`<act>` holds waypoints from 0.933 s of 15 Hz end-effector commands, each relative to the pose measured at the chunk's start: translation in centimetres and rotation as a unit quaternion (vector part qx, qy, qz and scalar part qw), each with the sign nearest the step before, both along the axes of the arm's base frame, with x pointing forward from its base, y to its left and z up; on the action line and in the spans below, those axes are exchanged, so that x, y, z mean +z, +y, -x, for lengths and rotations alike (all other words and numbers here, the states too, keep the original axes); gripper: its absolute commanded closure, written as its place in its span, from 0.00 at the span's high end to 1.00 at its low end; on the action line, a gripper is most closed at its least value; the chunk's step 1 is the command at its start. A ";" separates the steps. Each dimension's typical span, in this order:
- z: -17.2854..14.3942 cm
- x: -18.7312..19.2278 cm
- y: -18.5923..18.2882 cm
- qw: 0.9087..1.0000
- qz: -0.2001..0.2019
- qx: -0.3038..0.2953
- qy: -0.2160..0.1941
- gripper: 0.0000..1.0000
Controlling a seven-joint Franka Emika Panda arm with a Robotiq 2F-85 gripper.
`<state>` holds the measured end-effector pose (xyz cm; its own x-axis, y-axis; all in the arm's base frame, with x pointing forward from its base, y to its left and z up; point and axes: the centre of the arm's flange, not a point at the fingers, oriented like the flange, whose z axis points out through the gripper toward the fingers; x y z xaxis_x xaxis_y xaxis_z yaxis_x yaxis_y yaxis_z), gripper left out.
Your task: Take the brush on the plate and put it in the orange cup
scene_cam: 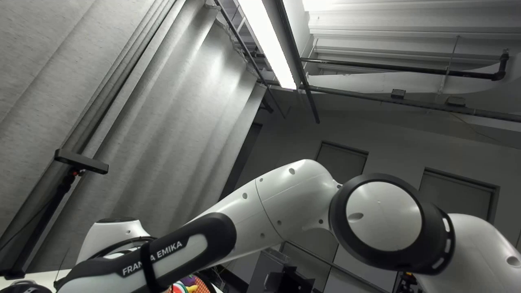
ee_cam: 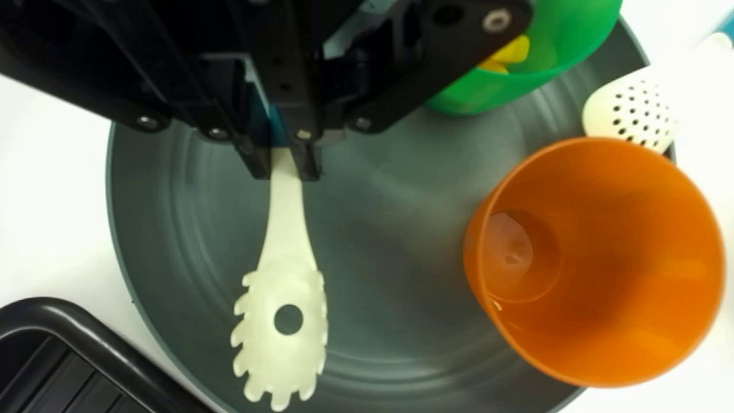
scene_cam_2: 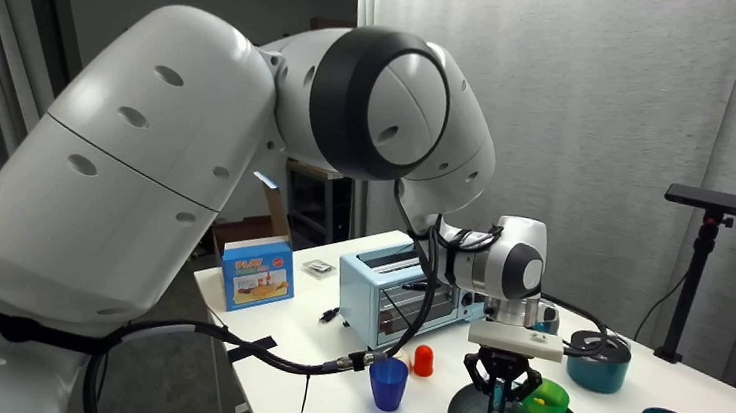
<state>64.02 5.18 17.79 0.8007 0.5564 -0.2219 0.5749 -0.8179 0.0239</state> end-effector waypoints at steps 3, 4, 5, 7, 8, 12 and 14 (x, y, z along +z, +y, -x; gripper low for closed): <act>1.8 3.0 -0.5 0.999 0.003 -0.019 -0.027 0.04; 1.9 3.5 -0.6 0.999 0.003 -0.022 -0.032 0.04; 2.0 4.1 -0.8 0.999 0.003 -0.026 -0.040 0.04; 2.0 5.3 -1.3 0.998 0.000 -0.034 -0.055 0.04; 1.9 6.1 -1.7 0.997 -0.003 -0.040 -0.064 0.04; 1.2 8.5 -3.3 0.994 -0.012 -0.058 -0.097 0.04; 0.8 9.7 -4.2 0.991 -0.018 -0.070 -0.113 0.04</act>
